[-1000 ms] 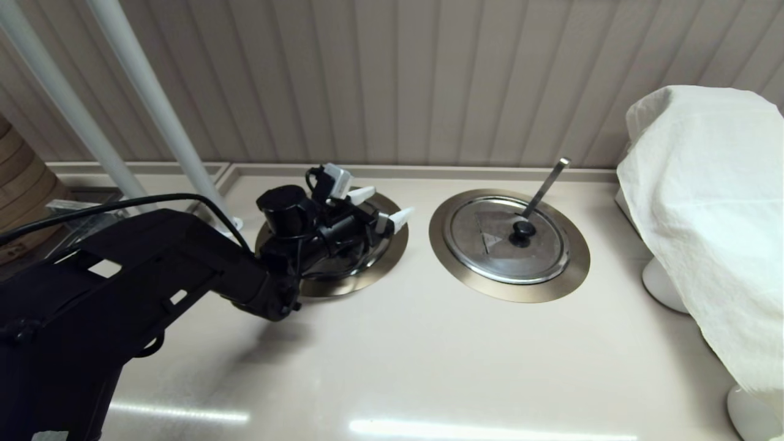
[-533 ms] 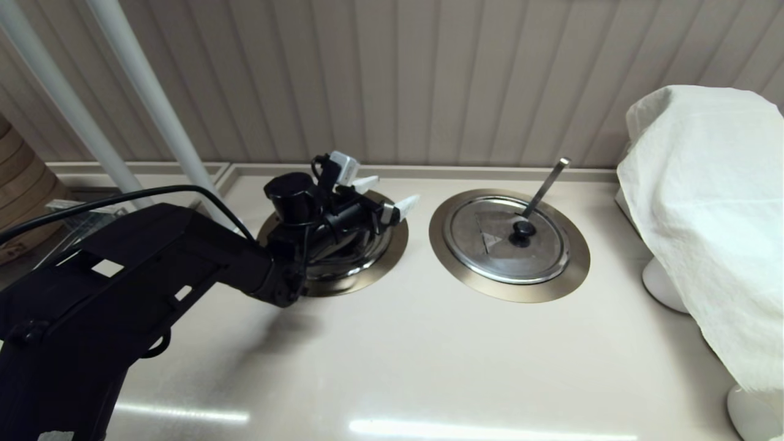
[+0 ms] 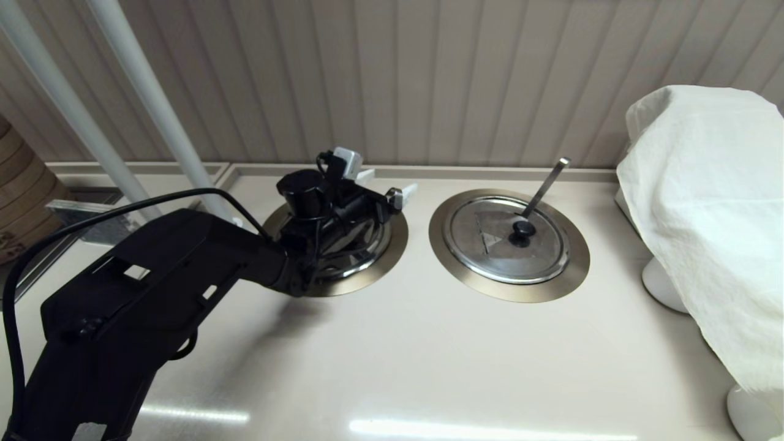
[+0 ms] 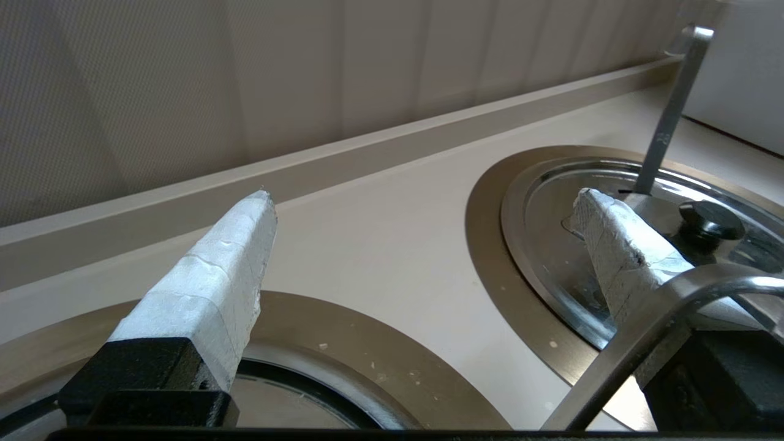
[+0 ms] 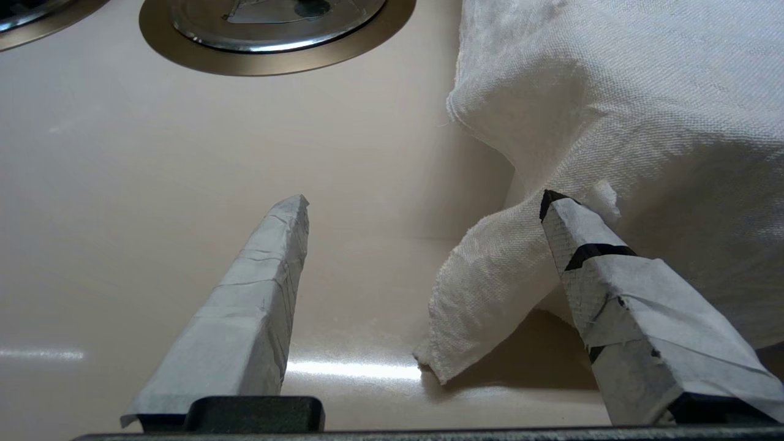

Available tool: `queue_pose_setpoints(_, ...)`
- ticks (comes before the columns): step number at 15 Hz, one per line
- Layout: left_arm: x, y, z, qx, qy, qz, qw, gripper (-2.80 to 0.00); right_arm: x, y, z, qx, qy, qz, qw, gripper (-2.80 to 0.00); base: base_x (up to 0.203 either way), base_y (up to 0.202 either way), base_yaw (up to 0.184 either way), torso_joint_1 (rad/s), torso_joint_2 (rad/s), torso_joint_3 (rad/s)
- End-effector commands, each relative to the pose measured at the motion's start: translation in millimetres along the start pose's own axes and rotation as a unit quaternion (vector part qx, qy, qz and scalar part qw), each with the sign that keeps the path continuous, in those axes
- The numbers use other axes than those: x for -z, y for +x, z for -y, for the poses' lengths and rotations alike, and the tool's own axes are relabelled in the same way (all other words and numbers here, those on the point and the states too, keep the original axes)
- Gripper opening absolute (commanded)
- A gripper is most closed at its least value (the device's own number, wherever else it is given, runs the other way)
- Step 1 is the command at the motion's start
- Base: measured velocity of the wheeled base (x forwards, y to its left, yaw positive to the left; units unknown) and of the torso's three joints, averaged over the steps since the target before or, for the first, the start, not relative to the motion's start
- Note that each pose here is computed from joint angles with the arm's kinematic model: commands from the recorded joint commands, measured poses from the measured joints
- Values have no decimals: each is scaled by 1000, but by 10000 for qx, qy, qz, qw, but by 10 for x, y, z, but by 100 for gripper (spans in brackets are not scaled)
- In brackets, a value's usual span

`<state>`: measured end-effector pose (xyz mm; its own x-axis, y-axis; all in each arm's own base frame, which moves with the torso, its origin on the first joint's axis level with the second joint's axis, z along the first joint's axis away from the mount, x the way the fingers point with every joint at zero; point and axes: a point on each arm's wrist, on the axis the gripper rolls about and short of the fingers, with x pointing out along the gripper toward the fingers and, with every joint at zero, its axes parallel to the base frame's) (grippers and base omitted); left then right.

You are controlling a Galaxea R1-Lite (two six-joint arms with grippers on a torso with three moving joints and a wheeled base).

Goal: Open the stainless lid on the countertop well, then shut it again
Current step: Put the spoon in the groove

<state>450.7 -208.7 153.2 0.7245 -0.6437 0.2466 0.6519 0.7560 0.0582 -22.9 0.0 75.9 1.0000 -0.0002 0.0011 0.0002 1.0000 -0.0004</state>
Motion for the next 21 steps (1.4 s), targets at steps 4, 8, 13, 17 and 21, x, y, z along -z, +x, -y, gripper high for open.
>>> queue_pose_setpoints(4, 17, 167, -57, -261, 29, 80, 9996, 0, 0, 0, 0, -1, 2, 2, 10000, 0, 0, 0, 0, 0, 0, 0)
queue_pose_setpoints(8, 64, 241, -60, -269, 109, -11, 9996, 0, 0, 1, 0, -1, 2, -4, 10000, 0, 0, 0, 0, 0, 0, 0)
queue_pose_setpoints(13, 80, 358, -153, -907, 104, -47, 9958, 0, 2, 0, 0, -1, 0, -5, 10000, 0, 0, 0, 0, 0, 0, 0)
queue_pose_setpoints(17, 164, 328, -256, -1033, 78, -301, 9942, 0, 0, 0, 0, -1, 2, 2, 10000, 0, 0, 0, 0, 0, 0, 0)
queue_pose_setpoints(21, 145, 249, -487, -1244, 120, -294, 9917, 0, 1, 0, 0, -1, 2, 1, 10000, 0, 0, 0, 0, 0, 0, 0)
